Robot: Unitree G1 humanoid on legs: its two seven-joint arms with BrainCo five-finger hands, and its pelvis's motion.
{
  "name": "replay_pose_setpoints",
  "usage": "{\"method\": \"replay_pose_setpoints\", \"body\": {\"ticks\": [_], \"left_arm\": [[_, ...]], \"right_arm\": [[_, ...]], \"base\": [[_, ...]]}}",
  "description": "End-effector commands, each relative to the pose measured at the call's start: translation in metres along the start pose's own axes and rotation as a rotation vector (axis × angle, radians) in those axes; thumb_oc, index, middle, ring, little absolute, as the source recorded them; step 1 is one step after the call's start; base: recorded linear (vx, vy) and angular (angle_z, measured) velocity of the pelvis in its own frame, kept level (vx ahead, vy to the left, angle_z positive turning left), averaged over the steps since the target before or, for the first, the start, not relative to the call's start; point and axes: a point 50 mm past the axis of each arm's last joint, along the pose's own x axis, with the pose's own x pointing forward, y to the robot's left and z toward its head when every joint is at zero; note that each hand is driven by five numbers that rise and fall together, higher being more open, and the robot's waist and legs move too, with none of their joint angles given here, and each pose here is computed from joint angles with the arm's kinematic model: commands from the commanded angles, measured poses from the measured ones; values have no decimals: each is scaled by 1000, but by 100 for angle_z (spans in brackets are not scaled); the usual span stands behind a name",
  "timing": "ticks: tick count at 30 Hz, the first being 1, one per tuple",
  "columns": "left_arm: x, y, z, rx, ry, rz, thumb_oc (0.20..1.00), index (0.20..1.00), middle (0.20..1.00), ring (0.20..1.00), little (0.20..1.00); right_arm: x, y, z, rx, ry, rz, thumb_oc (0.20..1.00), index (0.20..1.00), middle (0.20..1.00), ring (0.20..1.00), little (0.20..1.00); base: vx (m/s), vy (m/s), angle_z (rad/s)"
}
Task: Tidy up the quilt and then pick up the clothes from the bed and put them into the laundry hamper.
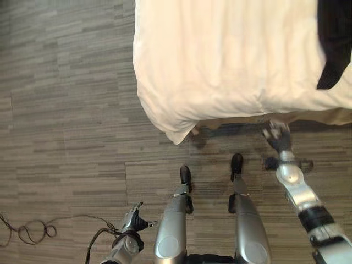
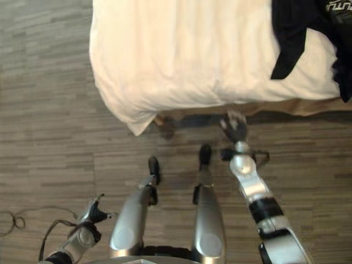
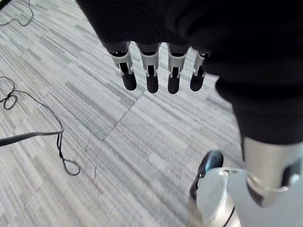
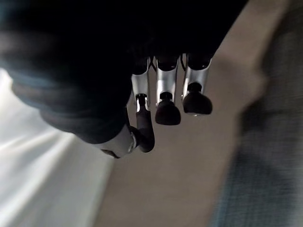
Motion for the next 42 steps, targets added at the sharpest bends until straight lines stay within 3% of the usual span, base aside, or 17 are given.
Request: {"method": "replay_pose_setpoints", "body": {"ticks": [1,3,4,5,7,10,16,20,21,23,34,35,42], "left_arm": [[-8,-5,-23,-61,109,40,1000,1000,1000,1000,1000],[-18,-25,-35,-24,173,-34,1000,1000,1000,1000,1000],[-18,-25,-35,-24,173,-33,1000,1000,1000,1000,1000],[-19,-30,-35,-23,187,-59,1000,1000,1000,1000,1000],[-19,-29,-43,9,223,-86,1000,1000,1000,1000,1000],[-14,-28,-34,53,181,-92,1000,1000,1000,1000,1000],[-25,-48,-41,151,212,-200,1000,1000,1000,1000,1000],[-25,-60,-26,171,167,-221,1000,1000,1000,1000,1000],[-14,-35,-35,167,210,-183,1000,1000,1000,1000,1000],[-10,-27,-26,155,140,-151,1000,1000,1000,1000,1000],[11,-16,18,-20,53,-134,1000,1000,1000,1000,1000],[8,-14,-1,-166,136,-164,1000,1000,1000,1000,1000],[-2,-25,-23,-67,232,-209,1000,1000,1000,1000,1000]], "right_arm": [[-5,6,-8,92,38,-2,200,200,200,200,200],[-42,18,-68,16,312,92,200,200,200,200,200],[-42,18,-68,16,312,92,724,724,724,724,724],[-58,19,-87,-28,399,128,1000,1000,1000,1000,1000],[-87,32,-111,-71,534,216,1000,1000,1000,1000,1000],[-100,41,-120,-70,592,240,1000,1000,1000,1000,1000],[-153,48,-156,-171,823,318,1000,1000,1000,1000,1000],[-169,49,-165,-201,903,320,1000,1000,1000,1000,1000],[-167,39,-166,-232,884,341,1000,1000,1000,1000,1000],[-188,18,-181,-307,985,314,1000,1000,1000,1000,1000],[-209,-8,-195,-189,1167,222,1000,1000,1000,1000,1000],[-183,-3,-187,-254,1066,343,1000,1000,1000,1000,1000],[-198,-7,-193,-214,1155,309,1000,1000,1000,1000,1000]], "base": [[187,492,-29],[176,584,-91],[124,563,-120],[47,436,-112],[-29,609,-132],[-247,353,-187],[-196,217,-154],[-106,-33,-121],[-38,33,-78],[-58,-16,-161],[-41,8,-91],[-6,30,-2],[146,-154,2]]}}
